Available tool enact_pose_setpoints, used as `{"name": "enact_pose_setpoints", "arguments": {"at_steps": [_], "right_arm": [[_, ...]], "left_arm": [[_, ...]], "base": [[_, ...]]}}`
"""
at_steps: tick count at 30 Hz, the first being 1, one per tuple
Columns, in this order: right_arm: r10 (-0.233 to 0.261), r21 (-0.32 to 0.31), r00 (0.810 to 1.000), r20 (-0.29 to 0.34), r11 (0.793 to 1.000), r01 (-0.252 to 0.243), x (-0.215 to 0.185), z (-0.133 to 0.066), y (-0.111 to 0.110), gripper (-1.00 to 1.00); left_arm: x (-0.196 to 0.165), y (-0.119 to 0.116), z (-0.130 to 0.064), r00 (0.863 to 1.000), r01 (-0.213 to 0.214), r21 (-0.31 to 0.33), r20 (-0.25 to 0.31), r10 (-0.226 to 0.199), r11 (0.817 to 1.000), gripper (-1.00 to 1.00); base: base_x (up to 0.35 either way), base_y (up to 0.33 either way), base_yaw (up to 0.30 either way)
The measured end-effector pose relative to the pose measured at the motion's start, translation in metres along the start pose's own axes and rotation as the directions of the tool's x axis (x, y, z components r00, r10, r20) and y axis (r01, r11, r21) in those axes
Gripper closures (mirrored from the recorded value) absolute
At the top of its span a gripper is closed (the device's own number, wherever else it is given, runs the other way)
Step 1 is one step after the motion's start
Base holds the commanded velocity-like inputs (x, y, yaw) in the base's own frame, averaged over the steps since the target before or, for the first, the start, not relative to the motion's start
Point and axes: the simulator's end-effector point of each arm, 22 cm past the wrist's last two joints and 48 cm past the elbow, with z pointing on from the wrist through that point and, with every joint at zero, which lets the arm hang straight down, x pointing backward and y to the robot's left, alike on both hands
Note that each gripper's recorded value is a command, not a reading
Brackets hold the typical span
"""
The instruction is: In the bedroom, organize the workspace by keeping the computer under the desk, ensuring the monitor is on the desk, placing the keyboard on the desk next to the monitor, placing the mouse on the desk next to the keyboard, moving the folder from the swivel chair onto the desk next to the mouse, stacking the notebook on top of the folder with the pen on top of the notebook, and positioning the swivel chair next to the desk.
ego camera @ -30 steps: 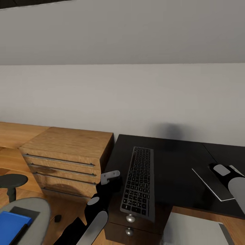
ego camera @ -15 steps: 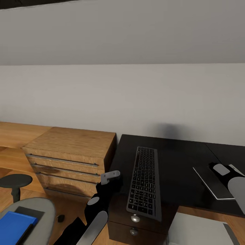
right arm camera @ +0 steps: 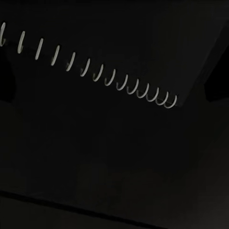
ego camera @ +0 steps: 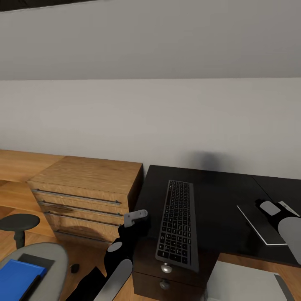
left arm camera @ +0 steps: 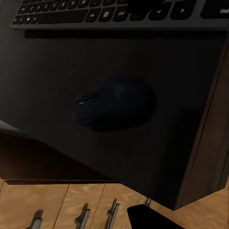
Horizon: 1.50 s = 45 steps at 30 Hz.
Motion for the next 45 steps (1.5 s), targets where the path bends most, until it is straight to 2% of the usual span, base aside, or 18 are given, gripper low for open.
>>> {"name": "enact_pose_setpoints", "arguments": {"at_steps": [6,10,18,23,32,33,37,38,40,41,42,45], "right_arm": [[-0.001,0.0,1.0,0.0,1.0,0.001,0.0,0.0,0.0,-1.0],[0.006,0.006,1.0,-0.022,1.0,-0.006,0.004,-0.003,0.0,-1.0],[-0.009,0.029,0.998,-0.057,1.0,0.011,0.01,-0.01,-0.005,-1.0],[0.033,0.037,0.996,-0.077,0.999,-0.03,0.01,-0.016,-0.004,-1.0],[0.031,0.035,0.997,-0.07,0.999,-0.029,0.002,-0.021,0.0,-1.0],[0.003,0.03,0.999,-0.053,1.0,-0.001,-0.003,-0.021,0.002,-1.0],[-0.048,0.027,0.998,-0.031,0.998,0.049,-0.009,-0.02,0.002,-1.0],[-0.083,0.026,0.996,-0.019,0.996,0.083,-0.012,-0.02,0.003,-1.0],[-0.122,0.025,0.993,-0.005,0.992,0.122,-0.015,-0.02,0.003,-1.0],[-0.141,0.025,0.99,0.002,0.99,0.141,-0.017,-0.021,0.003,-1.0],[-0.195,0.027,0.98,0.024,0.98,0.195,-0.022,-0.021,0.004,-1.0],[-0.247,0.029,0.968,0.051,0.969,0.246,-0.027,-0.021,0.006,-1.0]], "left_arm": [[0.0,0.0,0.0,1.0,-0.001,0.001,0.0,0.001,1.0,-1.0],[-0.007,-0.002,-0.003,1.0,-0.003,0.001,0.001,0.003,1.0,-1.0],[-0.02,-0.006,-0.009,1.0,-0.003,0.001,0.001,0.003,1.0,-1.0],[-0.027,-0.008,-0.013,1.0,-0.003,0.0,0.0,0.003,1.0,-1.0],[-0.035,-0.01,-0.016,1.0,-0.003,-0.002,0.0,0.003,1.0,-1.0],[-0.034,-0.01,-0.016,1.0,-0.004,-0.002,-0.001,0.004,1.0,-1.0],[-0.034,-0.011,-0.016,1.0,-0.004,-0.002,-0.002,0.004,1.0,-1.0],[-0.034,-0.011,-0.016,1.0,-0.004,-0.002,-0.001,0.004,1.0,-1.0],[-0.034,-0.011,-0.016,1.0,-0.004,-0.002,-0.001,0.004,1.0,-1.0],[-0.033,-0.011,-0.016,1.0,-0.005,-0.001,-0.002,0.005,1.0,-1.0],[-0.032,-0.014,-0.017,1.0,-0.01,0.004,-0.003,0.01,1.0,-1.0],[-0.028,-0.019,-0.019,1.0,-0.02,0.014,-0.006,0.021,1.0,-1.0]], "base": [[0.0,0.0,0.0],[0.0,0.0,0.0],[0.0,0.0,0.0],[0.0,0.0,0.0],[0.0,0.0,0.0],[0.0,0.0,0.0],[0.0,0.0,0.0],[0.0,0.0,0.0],[0.0,0.0,0.0],[0.0,0.0,0.0],[0.0,0.0,0.0],[0.0,0.0,0.0]]}}
